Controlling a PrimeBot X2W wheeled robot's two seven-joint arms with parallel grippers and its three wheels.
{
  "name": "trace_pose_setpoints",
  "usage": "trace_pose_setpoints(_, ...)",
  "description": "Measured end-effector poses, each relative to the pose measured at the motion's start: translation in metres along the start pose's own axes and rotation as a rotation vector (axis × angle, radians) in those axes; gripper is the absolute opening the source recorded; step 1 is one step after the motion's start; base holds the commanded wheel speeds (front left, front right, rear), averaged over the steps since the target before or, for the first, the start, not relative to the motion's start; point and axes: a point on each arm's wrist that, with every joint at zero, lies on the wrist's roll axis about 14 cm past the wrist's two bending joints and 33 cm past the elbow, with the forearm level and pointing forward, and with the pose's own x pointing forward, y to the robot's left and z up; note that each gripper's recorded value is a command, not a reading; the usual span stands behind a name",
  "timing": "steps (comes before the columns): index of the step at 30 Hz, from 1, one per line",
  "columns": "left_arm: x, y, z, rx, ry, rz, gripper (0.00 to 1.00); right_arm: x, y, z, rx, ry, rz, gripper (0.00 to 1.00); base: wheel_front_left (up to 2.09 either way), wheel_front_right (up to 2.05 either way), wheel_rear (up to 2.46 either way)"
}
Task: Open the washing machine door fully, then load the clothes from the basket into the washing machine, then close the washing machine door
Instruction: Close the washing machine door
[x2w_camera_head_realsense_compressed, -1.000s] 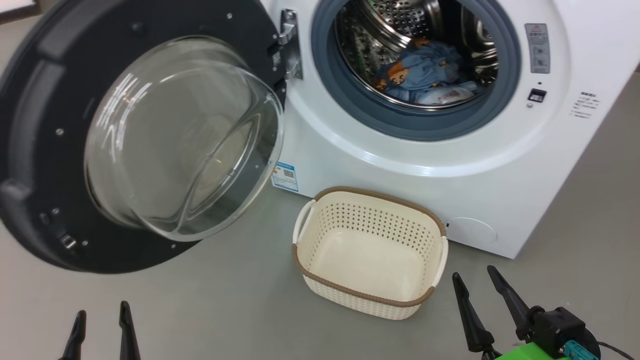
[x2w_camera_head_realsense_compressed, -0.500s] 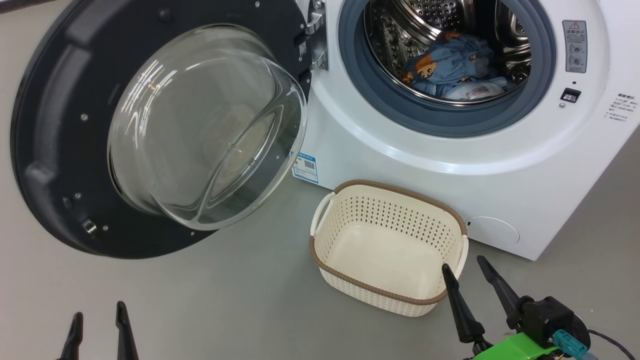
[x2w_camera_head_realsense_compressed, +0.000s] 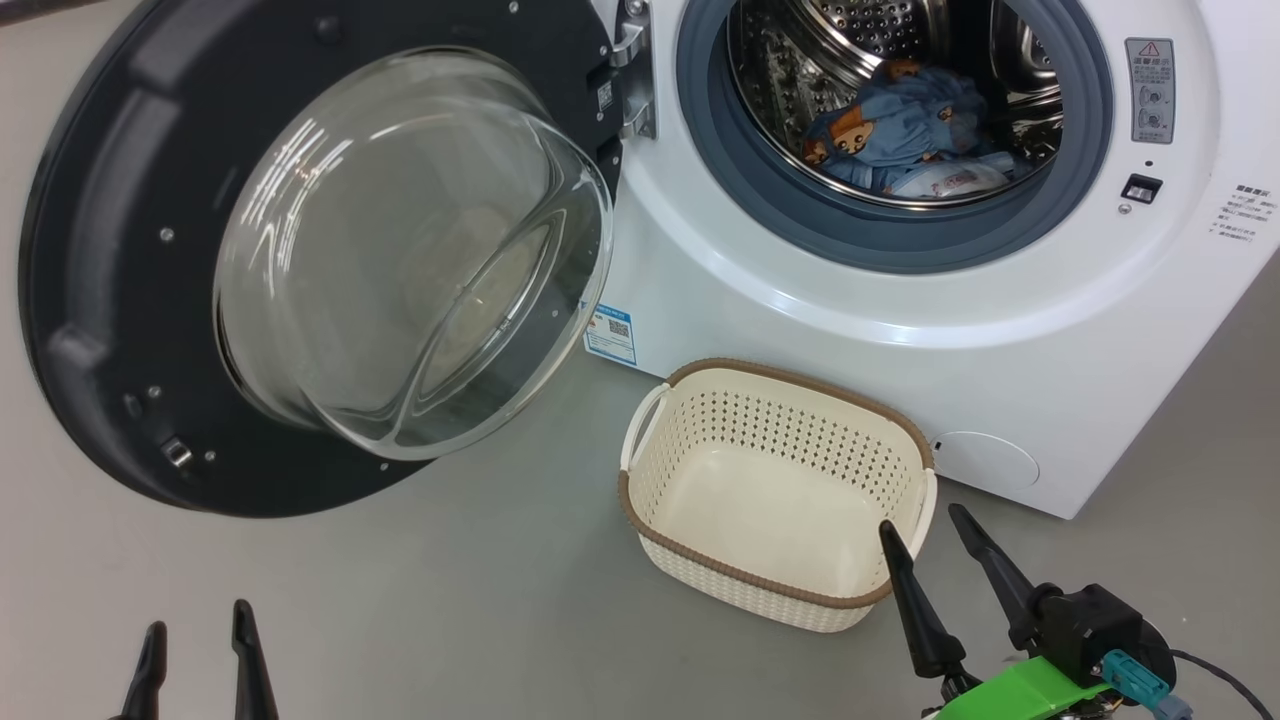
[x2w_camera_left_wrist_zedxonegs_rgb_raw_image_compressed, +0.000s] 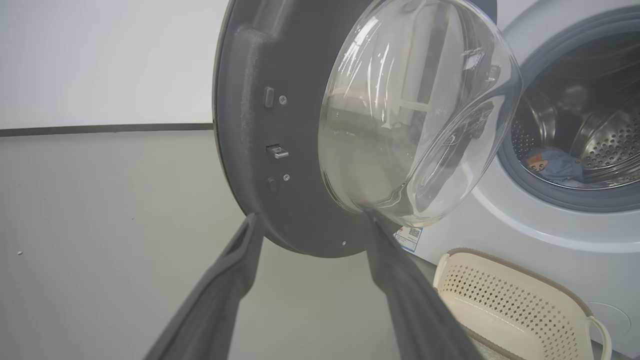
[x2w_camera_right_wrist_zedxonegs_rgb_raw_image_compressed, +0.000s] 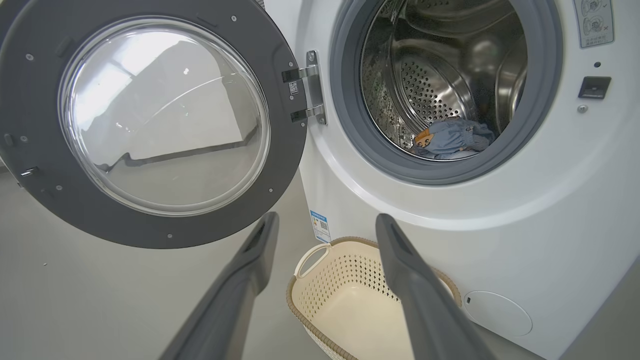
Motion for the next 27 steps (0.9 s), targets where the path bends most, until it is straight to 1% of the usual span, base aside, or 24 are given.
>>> trace_pose_setpoints(13, 0.0001, -0.001, 0.0, -0.003, 0.0, -0.003, 1.0, -0.0004, -0.002, 0.0005, -0.001, -0.001, -0.006, 1.0, 0.0, 0.0, 0.0)
trace_pose_setpoints(14, 0.0002, -0.0008, 0.0001, -0.017, 0.0, -0.001, 0.61, -0.0004, -0.0021, 0.0005, -0.001, -0.001, -0.006, 1.0, 0.0, 0.0, 0.0)
trace_pose_setpoints(15, 0.0001, -0.0014, -0.0002, -0.031, 0.001, -0.004, 0.0, -0.0005, -0.0022, 0.0005, -0.001, -0.001, -0.007, 1.0, 0.0, 0.0, 0.0)
trace_pose_setpoints(18, -0.0004, -0.004, -0.0026, -0.056, 0.009, -0.015, 0.0, -0.0007, -0.0025, 0.0008, -0.002, -0.002, -0.008, 1.0, 0.0, 0.0, 0.0)
trace_pose_setpoints(27, 0.0005, -0.0046, -0.0018, -0.067, 0.007, -0.031, 0.0, -0.0009, -0.005, 0.0014, -0.002, -0.004, -0.015, 1.0, 0.0, 0.0, 0.0)
